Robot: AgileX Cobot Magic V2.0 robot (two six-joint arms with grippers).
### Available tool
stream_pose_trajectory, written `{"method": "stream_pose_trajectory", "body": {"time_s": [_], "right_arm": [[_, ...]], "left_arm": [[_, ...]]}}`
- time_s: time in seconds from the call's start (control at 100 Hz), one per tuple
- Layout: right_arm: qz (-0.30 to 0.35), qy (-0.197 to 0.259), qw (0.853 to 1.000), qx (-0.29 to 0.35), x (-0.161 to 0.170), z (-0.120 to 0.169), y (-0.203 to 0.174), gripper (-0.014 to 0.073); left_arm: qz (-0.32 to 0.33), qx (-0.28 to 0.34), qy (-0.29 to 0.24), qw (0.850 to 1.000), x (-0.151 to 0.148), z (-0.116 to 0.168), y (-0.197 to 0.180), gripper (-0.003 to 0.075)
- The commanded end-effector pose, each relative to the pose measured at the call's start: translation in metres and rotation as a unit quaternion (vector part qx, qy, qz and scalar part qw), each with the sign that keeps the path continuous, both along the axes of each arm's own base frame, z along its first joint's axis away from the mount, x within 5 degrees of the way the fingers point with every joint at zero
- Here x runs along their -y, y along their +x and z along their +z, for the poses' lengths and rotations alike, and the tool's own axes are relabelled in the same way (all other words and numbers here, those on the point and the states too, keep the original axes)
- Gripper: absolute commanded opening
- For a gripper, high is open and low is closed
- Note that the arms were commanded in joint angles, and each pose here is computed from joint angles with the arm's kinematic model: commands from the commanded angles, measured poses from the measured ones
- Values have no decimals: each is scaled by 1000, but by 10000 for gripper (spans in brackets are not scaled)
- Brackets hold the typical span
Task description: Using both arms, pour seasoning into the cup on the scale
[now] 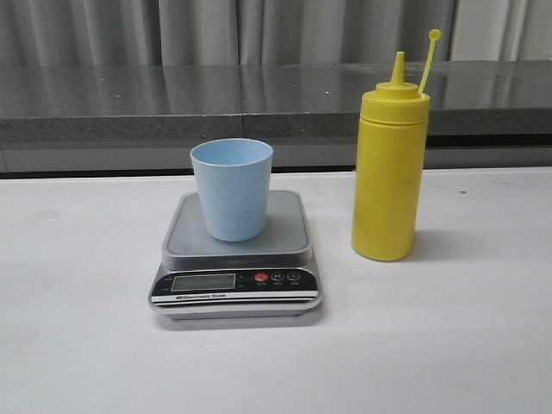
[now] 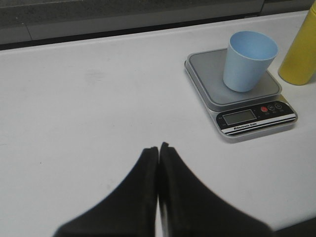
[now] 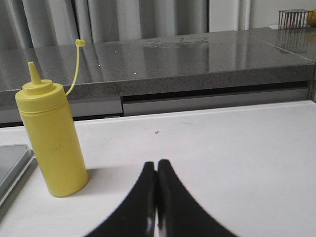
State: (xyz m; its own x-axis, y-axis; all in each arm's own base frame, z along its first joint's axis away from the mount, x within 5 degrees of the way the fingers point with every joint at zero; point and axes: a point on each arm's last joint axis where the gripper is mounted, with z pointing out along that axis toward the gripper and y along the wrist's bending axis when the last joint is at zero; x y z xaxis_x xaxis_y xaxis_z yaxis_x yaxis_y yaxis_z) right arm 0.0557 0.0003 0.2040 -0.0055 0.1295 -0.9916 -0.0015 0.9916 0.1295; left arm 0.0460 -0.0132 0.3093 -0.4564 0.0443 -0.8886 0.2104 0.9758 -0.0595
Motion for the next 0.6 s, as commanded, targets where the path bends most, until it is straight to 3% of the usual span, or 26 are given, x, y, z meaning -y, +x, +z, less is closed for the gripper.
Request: {"method": "stream_pose_trajectory", "body": {"time_s": [0.0,0.35,0.59], "right_arm": [[-3,-4,998,61,0,31,-6,-59],[9,23,999,-21,-2,80,3,-59],[13,22,994,-104,-3,96,27,-59]], "left_arm": [[7,48,-17,999,0,13,3,-20],[7,48,-17,999,0,13,3,-20],[7,48,-17,999,0,13,3,-20]]}}
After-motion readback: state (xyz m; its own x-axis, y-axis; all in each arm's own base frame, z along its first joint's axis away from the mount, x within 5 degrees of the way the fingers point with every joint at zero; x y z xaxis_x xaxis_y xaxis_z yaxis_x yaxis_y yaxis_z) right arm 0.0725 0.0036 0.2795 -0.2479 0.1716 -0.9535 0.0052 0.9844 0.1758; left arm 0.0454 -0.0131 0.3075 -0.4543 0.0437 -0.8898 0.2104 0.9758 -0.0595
